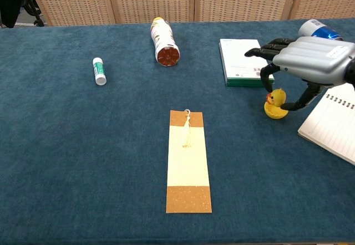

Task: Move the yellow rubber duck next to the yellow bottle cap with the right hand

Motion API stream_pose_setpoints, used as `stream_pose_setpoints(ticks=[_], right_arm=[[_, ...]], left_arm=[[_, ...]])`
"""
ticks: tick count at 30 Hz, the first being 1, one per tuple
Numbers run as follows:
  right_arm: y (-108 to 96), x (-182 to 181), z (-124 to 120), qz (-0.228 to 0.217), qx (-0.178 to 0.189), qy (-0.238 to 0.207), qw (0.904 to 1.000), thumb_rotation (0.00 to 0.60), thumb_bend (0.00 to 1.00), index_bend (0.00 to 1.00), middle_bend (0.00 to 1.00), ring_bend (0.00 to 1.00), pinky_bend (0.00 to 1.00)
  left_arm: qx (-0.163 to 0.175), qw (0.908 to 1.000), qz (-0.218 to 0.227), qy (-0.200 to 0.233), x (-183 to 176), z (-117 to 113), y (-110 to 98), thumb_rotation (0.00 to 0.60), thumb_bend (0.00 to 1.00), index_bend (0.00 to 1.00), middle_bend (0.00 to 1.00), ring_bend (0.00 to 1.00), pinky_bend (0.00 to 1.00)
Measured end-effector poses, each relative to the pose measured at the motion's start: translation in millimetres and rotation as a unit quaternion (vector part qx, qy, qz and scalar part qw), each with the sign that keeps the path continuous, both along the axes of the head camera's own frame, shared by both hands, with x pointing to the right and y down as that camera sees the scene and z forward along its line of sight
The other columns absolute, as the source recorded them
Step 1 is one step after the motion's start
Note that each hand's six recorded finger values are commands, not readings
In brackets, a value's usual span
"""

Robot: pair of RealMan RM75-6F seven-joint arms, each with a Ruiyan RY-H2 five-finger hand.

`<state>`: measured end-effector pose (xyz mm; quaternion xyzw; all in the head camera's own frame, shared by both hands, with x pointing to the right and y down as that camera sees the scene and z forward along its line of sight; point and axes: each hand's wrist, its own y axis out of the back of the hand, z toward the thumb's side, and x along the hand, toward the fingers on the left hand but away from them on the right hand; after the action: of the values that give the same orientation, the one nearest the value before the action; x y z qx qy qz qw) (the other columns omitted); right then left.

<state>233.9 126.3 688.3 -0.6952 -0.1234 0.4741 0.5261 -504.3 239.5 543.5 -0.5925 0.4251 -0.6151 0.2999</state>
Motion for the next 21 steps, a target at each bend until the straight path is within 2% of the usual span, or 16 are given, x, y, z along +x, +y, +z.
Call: stream_pose_setpoints(ticks=[14, 21], right_arm=[[4.2, 2.7, 5.8, 0.004, -0.010, 0.000, 0.9999, 0.600, 0.46, 0.57, 0.00, 0.00, 0.00], [5.0, 3.1, 7.1, 0.006, -0.016, 0.001, 0.9999, 0.600, 0.47, 0.49, 0.00, 0.00, 0.00]], left_arm=[[-0.001, 1.0000, 0.001, -0.002, 0.8, 1.6, -0.5, 0.600, 0.00, 0.00, 0.00, 0.00, 0.00], [-0.001, 1.0000, 0.000, -0.002, 0.5, 1.7, -0.4, 0.600, 0.00, 0.00, 0.00, 0.00, 0.00]])
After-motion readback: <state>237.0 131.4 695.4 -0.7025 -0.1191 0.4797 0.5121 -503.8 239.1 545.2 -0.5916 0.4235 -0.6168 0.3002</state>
